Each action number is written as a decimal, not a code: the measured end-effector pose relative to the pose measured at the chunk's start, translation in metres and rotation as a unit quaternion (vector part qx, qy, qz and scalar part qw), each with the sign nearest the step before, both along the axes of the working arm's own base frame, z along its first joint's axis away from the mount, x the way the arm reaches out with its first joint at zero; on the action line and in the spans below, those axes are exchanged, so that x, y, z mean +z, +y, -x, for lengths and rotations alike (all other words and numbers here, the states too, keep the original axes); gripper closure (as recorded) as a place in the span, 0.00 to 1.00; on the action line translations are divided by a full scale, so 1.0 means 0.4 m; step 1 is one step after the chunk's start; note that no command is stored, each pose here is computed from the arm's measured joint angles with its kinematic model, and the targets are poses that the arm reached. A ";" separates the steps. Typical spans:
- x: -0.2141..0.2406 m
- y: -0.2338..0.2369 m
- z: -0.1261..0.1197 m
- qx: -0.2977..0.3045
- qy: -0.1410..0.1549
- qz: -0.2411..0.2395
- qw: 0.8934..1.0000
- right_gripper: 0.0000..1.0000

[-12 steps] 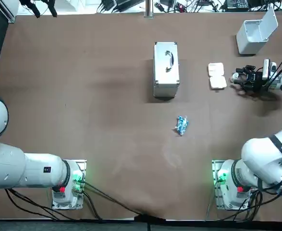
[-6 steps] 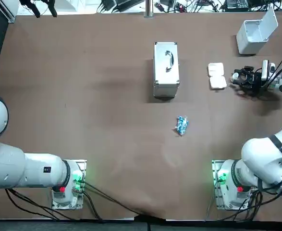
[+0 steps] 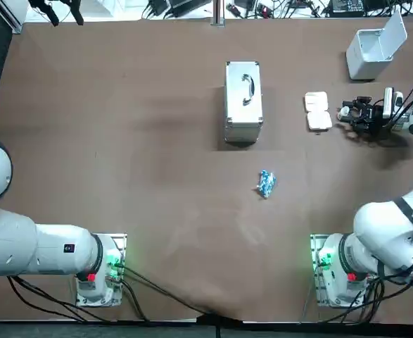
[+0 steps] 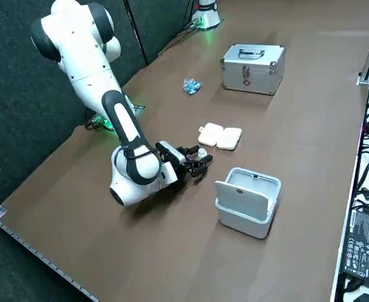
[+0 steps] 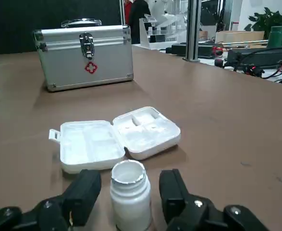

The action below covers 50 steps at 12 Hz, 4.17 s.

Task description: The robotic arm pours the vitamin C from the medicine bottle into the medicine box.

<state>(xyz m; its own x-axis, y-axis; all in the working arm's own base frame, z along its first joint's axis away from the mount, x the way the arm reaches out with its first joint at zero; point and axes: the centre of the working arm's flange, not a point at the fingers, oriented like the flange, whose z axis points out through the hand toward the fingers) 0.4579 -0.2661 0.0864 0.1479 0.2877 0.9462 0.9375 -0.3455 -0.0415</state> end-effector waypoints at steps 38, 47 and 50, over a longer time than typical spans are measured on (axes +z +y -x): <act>0.146 -0.011 -0.119 0.030 -0.008 0.056 0.998 0.57; 0.392 0.132 -0.183 0.016 0.077 0.209 0.975 0.57; 0.474 0.178 -0.209 0.019 0.119 0.266 0.956 0.57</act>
<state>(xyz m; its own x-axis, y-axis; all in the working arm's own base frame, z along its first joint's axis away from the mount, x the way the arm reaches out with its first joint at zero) 0.5416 -0.1949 0.2759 0.3206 0.7286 0.6053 0.9355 -0.3436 -0.0819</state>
